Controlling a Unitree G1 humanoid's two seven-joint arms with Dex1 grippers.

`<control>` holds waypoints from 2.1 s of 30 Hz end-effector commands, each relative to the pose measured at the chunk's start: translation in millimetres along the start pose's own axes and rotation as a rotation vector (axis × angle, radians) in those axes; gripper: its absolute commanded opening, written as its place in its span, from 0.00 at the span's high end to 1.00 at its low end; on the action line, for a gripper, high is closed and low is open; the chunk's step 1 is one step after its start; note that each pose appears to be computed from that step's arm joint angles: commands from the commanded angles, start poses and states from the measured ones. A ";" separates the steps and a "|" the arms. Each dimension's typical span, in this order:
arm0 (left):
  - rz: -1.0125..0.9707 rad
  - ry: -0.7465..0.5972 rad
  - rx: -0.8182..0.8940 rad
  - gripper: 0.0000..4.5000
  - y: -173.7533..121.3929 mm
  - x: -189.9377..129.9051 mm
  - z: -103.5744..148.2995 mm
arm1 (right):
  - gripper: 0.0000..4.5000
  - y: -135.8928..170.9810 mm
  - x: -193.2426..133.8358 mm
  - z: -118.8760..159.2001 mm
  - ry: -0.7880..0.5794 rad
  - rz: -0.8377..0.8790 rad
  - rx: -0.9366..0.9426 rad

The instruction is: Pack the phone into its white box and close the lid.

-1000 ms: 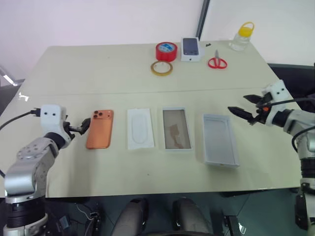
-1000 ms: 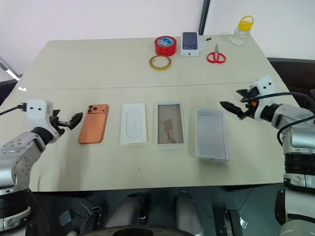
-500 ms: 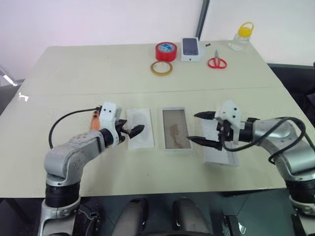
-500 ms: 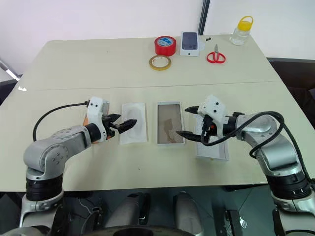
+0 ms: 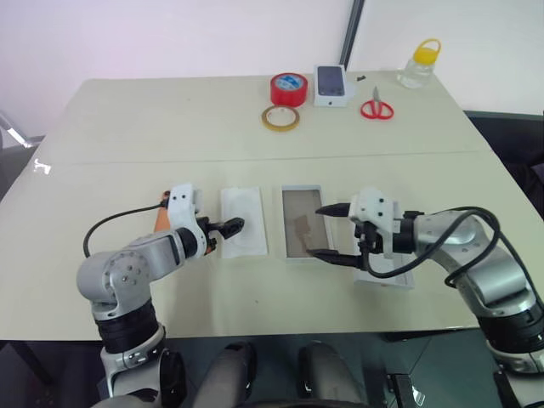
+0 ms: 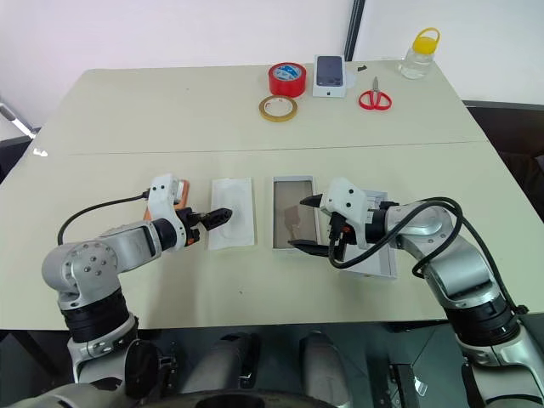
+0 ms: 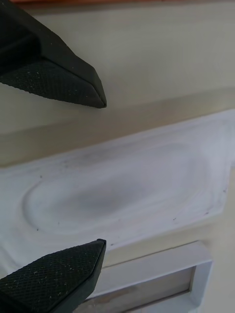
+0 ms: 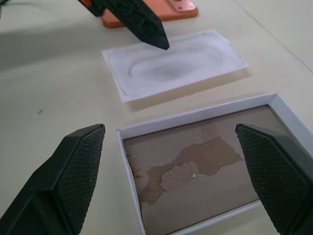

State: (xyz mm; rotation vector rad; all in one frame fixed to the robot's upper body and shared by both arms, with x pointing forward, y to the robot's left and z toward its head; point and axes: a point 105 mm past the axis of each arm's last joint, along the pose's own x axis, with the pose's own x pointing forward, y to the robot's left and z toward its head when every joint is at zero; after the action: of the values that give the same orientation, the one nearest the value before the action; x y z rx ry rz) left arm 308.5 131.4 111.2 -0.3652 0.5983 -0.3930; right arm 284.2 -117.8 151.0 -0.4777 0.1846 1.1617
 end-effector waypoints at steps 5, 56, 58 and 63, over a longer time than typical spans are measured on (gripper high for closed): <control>-0.015 0.001 -0.073 0.53 -1.1 0.3 -4.3 | 0.00 -2.2 3.6 10.2 -0.035 -0.015 -0.058; -0.126 -0.338 -0.347 1.00 18.6 -32.5 67.0 | 0.99 46.1 115.7 8.7 0.026 0.280 -0.412; -0.128 -0.336 -0.350 1.00 17.3 -31.5 66.5 | 0.99 47.3 118.3 12.7 0.012 0.281 -0.415; -0.147 -0.330 -0.347 1.00 11.9 -29.3 66.8 | 0.99 41.9 132.0 12.2 0.037 0.253 -0.381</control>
State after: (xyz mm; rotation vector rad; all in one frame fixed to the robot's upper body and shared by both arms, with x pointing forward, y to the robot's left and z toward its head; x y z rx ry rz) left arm 330.7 174.5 162.3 -0.8109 0.3361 -0.3247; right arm 294.2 6.9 94.5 -0.8247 0.0749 1.4591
